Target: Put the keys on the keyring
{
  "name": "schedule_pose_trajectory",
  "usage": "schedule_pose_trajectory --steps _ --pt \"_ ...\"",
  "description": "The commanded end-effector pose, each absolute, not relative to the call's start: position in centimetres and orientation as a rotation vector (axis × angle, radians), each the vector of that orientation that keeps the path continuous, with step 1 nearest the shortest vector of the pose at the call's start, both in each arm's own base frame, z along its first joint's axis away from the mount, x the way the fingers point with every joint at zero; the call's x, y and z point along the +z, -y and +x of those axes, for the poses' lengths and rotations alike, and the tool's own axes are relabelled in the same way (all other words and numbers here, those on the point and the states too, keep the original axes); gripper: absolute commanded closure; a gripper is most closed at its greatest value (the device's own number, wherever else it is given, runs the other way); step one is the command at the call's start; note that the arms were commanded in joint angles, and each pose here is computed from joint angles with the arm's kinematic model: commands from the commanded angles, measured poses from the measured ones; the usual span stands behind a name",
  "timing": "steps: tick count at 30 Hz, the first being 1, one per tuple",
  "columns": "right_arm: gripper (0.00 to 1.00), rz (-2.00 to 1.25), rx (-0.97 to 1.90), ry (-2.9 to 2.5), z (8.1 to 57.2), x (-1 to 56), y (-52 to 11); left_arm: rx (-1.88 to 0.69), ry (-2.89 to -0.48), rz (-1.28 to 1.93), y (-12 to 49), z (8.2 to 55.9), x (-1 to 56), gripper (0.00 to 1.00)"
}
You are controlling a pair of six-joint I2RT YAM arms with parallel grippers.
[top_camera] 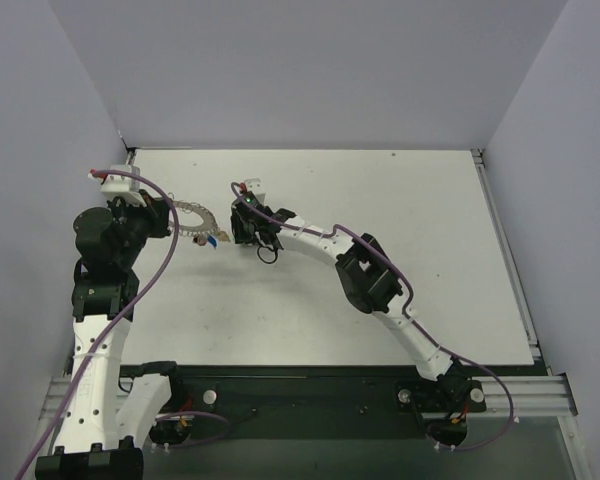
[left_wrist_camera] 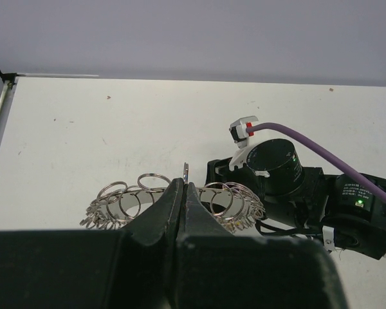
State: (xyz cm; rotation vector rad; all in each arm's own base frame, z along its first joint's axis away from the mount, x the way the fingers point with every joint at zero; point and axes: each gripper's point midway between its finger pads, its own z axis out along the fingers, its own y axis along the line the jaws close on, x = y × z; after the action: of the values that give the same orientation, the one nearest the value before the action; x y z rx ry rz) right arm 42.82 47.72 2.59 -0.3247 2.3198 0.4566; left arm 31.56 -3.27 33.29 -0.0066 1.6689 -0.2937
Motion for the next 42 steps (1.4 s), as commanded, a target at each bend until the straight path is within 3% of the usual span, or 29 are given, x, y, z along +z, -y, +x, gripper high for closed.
schedule_pose_trajectory --steps 1,4,13,21,23,27,32,36,42 --pt "0.66 -0.302 0.450 -2.382 42.1 0.6 -47.7 -0.283 -1.546 0.028 3.3 31.6 36.7 1.00" --pt "0.74 -0.304 0.441 -2.413 41.7 -0.1 -47.1 -0.278 -1.546 0.026 3.3 31.6 36.7 1.00" --pt "0.87 -0.322 0.432 -2.496 39.7 -0.3 -43.8 -0.275 -1.546 0.026 3.2 31.5 36.7 1.00" --pt "0.90 -0.310 0.355 -2.604 36.7 -0.8 -36.7 -0.280 -1.549 0.028 3.3 31.5 36.5 1.00" --pt "0.95 -0.304 0.352 -2.618 36.2 -0.7 -35.2 -0.282 -1.548 0.029 3.3 31.5 36.5 1.00" --pt "0.95 -0.301 0.385 -2.573 35.2 2.7 -33.0 -0.287 -1.549 0.031 3.4 31.6 36.4 1.00" --pt "0.90 -0.301 0.412 -2.493 33.9 7.4 -31.2 -0.298 -1.553 0.032 3.6 31.7 36.3 1.00" --pt "0.68 -0.312 0.466 -2.433 33.6 10.3 -31.3 -0.305 -1.559 0.034 3.7 31.7 36.0 1.00" --pt "0.54 -0.421 0.437 -2.441 32.8 9.9 -32.9 -0.310 -1.559 0.034 3.8 31.7 36.0 1.00"
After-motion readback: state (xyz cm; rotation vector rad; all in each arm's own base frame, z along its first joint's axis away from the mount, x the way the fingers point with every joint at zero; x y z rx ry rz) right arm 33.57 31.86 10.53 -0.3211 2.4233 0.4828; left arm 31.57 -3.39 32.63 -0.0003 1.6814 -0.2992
